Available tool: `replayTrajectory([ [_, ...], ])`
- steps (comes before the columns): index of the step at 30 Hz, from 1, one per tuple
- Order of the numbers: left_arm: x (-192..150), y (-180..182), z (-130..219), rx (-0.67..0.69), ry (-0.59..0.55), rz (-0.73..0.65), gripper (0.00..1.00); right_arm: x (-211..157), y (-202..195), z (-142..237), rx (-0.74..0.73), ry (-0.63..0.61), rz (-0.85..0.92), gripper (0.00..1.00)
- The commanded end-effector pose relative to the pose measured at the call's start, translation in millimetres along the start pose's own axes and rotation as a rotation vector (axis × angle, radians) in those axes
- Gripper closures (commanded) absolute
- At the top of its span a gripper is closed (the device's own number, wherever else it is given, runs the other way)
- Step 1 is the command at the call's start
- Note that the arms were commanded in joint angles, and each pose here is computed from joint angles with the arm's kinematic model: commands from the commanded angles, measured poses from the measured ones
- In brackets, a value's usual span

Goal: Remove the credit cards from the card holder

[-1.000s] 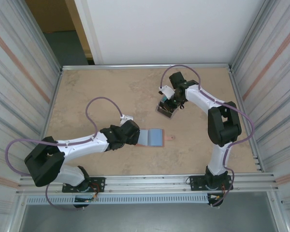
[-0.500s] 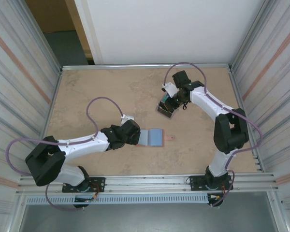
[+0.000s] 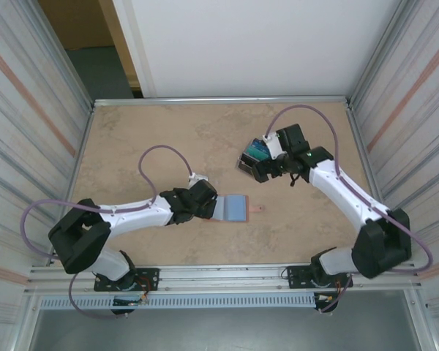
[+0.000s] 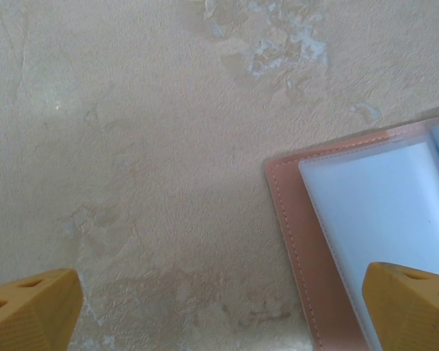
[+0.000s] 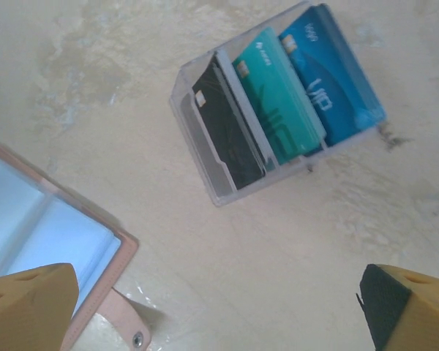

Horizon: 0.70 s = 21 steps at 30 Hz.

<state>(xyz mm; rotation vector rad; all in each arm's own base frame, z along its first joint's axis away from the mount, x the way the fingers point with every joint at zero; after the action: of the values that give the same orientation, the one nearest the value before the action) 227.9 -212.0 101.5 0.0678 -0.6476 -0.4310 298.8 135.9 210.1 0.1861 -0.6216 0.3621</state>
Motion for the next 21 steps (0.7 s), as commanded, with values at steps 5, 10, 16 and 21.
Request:
replayTrajectory([
  [5,-8,5,-3,0.092,0.047,-0.048,0.01,-22,-20,38,-0.152,-0.161,-0.209,0.01],
  [10,-14,5,-6,0.127,0.069,-0.072,0.01,-50,-35,51,-0.247,-0.241,-0.322,0.01],
  [16,-12,8,0,0.149,0.036,-0.054,0.01,-80,-53,55,-0.368,-0.301,-0.395,0.01],
  [21,-9,22,11,0.211,-0.012,-0.031,0.01,-96,-74,61,-0.531,-0.398,-0.497,0.01],
])
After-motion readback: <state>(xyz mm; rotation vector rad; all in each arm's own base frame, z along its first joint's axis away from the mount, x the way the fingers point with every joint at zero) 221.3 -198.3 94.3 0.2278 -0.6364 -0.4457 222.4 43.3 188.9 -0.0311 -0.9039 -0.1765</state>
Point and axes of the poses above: each hand's point on the last joint's axis, 136 mm out from that joint toward the fingers, its own z axis back along the fingers, its own y axis along the line the jaws close on, x = y × z, the point moved 5 cm from there along z, back along the fingers, and after that the axes turned 7 degrees about -z, right-handed, at the moved point
